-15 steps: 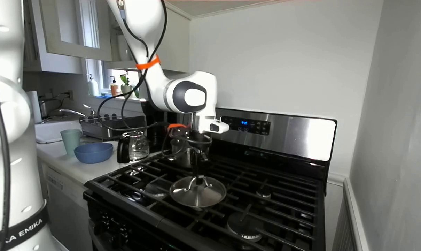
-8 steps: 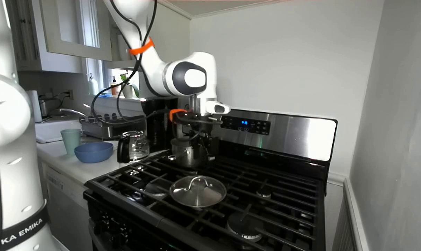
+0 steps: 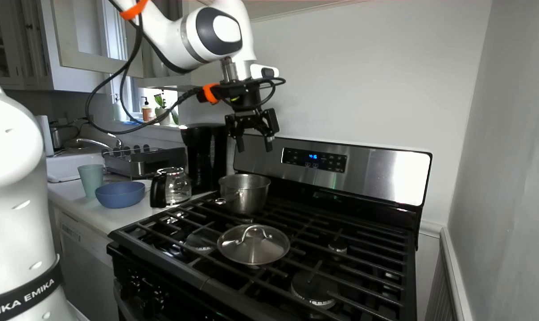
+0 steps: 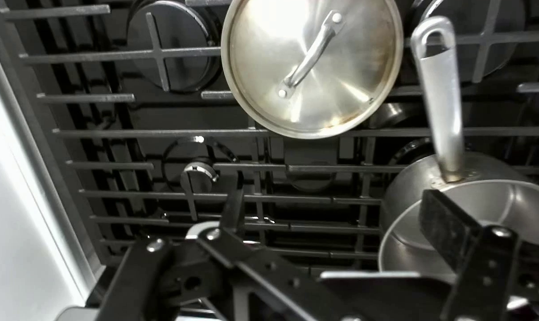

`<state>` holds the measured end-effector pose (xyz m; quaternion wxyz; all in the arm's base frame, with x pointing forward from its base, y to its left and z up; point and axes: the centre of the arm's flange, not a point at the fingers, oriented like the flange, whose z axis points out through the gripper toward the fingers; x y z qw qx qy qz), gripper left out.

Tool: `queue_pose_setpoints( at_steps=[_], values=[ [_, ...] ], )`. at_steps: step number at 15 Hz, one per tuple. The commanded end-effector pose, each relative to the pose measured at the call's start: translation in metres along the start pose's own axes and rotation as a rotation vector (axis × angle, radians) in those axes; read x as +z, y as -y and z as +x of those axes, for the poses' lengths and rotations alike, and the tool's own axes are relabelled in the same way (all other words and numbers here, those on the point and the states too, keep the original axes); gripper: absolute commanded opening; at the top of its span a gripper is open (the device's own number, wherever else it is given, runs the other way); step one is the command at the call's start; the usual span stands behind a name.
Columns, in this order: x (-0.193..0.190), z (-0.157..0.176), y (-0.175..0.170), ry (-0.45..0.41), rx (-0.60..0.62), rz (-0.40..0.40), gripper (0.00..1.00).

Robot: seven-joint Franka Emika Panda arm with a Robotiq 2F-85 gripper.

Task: Remove the lid from the pot and put it on the stove

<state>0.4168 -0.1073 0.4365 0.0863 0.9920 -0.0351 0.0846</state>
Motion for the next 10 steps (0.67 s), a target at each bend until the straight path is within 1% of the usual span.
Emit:
queue_pose_setpoints(
  at_steps=[1, 5, 6, 8, 10],
  values=[
    [-0.060, -0.014, 0.037, -0.055, -0.196, -0.007, 1.00],
    [-0.103, -0.026, 0.078, -0.129, -0.411, 0.007, 1.00],
    [-0.082, -0.015, 0.068, -0.102, -0.325, -0.011, 1.00],
    [-0.097, -0.020, 0.080, -0.129, -0.380, -0.010, 1.00],
    [-0.100, -0.021, 0.081, -0.136, -0.394, -0.011, 1.00]
  ],
)
